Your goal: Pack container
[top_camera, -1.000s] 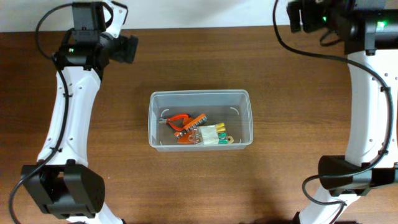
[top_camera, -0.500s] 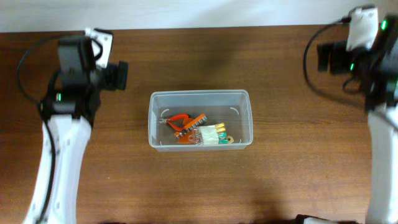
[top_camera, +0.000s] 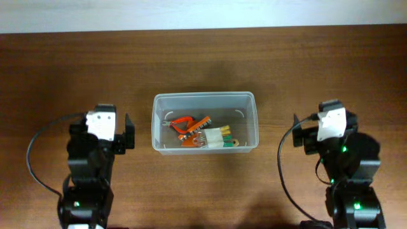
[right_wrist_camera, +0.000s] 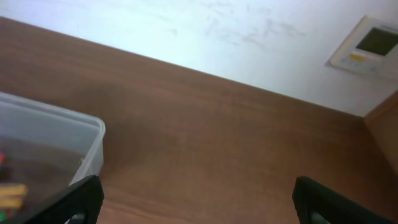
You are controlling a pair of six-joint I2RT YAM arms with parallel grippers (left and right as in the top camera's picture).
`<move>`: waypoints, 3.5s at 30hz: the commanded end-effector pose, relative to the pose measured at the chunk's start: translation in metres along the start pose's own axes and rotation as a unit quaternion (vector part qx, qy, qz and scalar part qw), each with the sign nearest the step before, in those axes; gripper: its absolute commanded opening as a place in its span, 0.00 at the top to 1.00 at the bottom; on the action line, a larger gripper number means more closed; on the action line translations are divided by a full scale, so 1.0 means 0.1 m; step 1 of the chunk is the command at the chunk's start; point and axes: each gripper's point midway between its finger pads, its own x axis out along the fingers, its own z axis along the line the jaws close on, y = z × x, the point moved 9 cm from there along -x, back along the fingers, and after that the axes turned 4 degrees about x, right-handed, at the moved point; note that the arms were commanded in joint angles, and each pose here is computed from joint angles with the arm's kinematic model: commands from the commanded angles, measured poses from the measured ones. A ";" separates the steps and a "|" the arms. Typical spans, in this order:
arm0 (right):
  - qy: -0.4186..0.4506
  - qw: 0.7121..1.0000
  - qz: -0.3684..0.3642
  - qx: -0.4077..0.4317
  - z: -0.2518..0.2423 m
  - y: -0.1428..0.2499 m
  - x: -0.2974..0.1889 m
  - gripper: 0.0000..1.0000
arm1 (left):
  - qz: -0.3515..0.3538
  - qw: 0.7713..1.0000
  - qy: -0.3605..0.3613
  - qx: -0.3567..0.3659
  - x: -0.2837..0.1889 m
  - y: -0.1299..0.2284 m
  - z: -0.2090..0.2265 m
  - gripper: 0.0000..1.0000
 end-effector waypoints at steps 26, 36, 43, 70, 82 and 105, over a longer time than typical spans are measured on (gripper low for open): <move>-0.011 0.995 0.102 0.007 0.07 0.41 0.15 0.01 | 0.151 0.988 0.025 0.014 -0.05 0.71 -0.15 0.01; -0.002 0.996 0.086 0.009 0.07 0.40 -0.15 0.01 | 0.186 0.982 0.034 0.019 -0.09 0.82 -0.17 0.01; -0.012 1.000 0.010 0.008 0.11 0.28 -0.47 0.01 | 0.186 0.982 0.034 0.019 -0.09 0.82 -0.17 0.01; 0.097 0.958 -0.222 0.156 0.13 0.94 -0.23 0.01 | 0.186 0.982 0.034 0.019 -0.09 0.82 -0.17 0.01; 0.048 0.980 -0.131 0.141 0.26 1.19 -0.11 0.01 | 0.186 0.982 0.034 0.019 -0.09 0.82 -0.17 0.01; 0.047 0.980 -0.131 0.141 0.26 1.19 -0.12 0.01 | 0.186 0.982 0.034 0.019 -0.09 0.82 -0.17 0.01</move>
